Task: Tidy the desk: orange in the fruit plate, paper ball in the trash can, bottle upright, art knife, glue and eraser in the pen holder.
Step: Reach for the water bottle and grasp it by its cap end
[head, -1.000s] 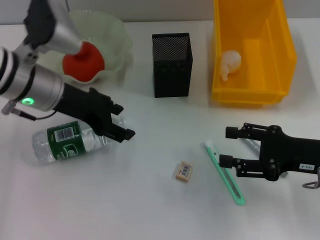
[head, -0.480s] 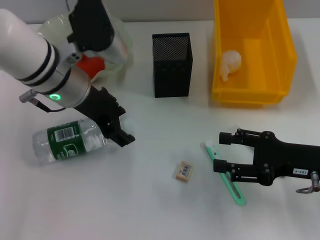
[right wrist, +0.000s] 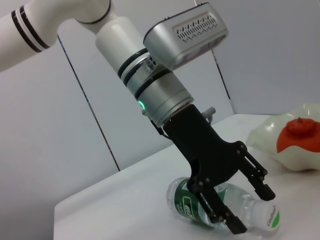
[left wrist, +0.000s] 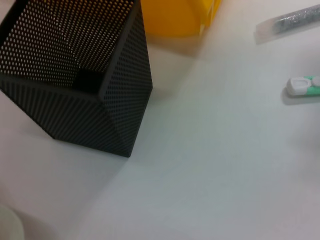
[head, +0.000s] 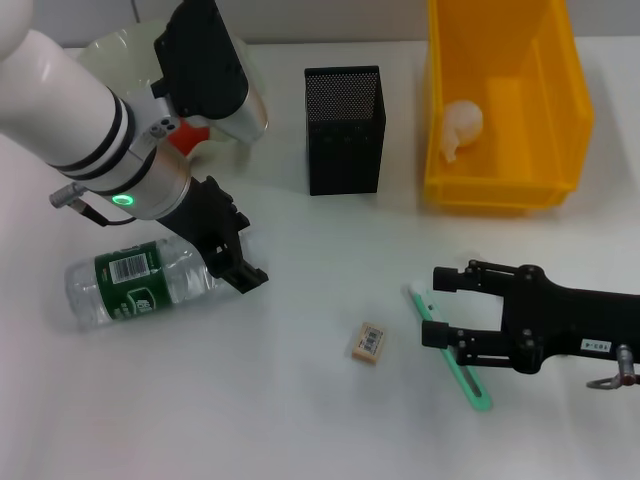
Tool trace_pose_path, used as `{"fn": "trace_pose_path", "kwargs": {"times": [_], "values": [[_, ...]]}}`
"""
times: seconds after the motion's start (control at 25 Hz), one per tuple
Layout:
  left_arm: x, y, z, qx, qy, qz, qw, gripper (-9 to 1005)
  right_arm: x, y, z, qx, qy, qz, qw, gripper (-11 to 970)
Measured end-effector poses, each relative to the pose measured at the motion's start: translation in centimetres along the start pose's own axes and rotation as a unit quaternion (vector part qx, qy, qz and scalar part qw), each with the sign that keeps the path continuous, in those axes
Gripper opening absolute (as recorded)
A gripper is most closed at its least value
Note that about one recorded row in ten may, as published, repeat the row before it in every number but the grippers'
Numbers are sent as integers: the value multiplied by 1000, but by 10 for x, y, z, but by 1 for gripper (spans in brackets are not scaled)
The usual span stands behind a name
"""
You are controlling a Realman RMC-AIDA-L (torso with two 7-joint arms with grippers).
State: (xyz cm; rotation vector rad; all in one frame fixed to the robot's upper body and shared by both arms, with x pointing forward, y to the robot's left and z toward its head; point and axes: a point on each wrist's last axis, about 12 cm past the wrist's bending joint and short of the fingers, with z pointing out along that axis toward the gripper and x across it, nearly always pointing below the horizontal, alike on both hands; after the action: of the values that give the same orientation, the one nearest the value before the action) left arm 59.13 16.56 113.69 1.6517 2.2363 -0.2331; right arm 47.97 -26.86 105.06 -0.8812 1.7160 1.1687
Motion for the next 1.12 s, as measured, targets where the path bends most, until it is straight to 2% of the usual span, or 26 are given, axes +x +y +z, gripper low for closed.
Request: {"fn": "trace_pose_path", "kwargs": {"times": [0.36,0.92,1.12], "values": [[3,1,7,-7,1,-6,1000,653,1,0,2,-4,-2,6,1000,773],[3,1,7,-12,-4,-15,1000,435,3,1,1,-2,-2,9,1000,773],[3,-1,3,-15,-14,-22,1000,435,2,1,2,-2,-2,8,1000,773]]}}
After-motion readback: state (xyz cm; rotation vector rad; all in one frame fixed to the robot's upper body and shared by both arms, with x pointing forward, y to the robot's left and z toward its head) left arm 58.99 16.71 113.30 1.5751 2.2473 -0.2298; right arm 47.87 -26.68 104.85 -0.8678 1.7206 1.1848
